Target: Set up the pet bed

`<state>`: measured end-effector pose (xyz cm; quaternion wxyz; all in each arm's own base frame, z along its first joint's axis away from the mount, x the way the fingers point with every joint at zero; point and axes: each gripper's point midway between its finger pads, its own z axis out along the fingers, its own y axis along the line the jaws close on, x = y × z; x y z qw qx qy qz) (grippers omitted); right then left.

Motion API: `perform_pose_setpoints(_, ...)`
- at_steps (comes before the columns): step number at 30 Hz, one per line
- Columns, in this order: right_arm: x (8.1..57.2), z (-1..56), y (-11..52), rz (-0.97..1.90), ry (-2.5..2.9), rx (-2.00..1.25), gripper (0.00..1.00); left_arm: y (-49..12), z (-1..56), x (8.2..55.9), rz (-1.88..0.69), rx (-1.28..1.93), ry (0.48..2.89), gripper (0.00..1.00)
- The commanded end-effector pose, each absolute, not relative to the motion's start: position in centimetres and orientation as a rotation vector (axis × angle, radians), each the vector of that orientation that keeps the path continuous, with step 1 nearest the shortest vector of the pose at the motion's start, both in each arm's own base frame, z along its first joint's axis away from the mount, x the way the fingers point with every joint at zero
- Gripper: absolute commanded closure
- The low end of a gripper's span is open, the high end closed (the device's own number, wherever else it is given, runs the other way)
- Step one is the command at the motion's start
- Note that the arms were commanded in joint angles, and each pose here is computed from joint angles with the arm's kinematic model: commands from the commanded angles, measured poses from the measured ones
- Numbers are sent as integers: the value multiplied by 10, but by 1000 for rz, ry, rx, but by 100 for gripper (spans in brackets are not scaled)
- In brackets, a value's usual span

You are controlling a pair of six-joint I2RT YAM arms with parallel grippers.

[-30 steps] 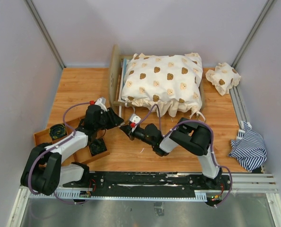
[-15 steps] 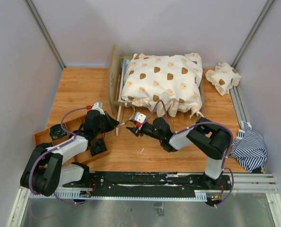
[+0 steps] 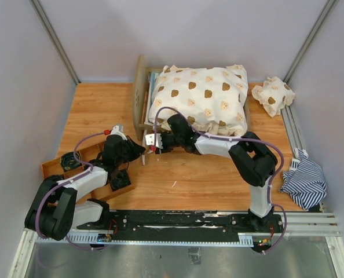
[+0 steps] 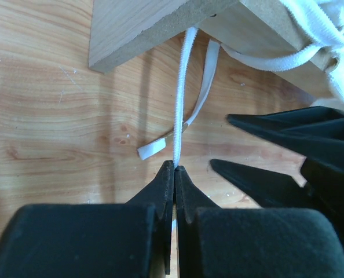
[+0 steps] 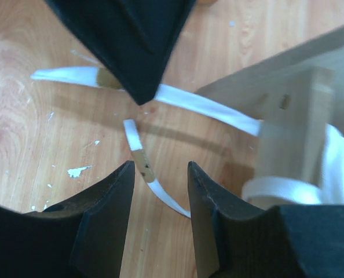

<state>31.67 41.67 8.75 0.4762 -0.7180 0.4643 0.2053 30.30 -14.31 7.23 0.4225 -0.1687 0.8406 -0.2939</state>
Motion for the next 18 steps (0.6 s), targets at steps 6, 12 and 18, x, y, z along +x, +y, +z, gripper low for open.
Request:
perform_pose_setpoints(6,306,22,397,537,1137,-2120,58,-144,70,306,-750,-447,2091,100)
perform_pose_setpoints(12,318,1,394,498,1188,-2174,58,-142,75,308,-735,-439,2078,100)
perform_pose_setpoints(18,321,-15,382,459,1248,-2246,65,-139,76,309,-719,-442,2073,100)
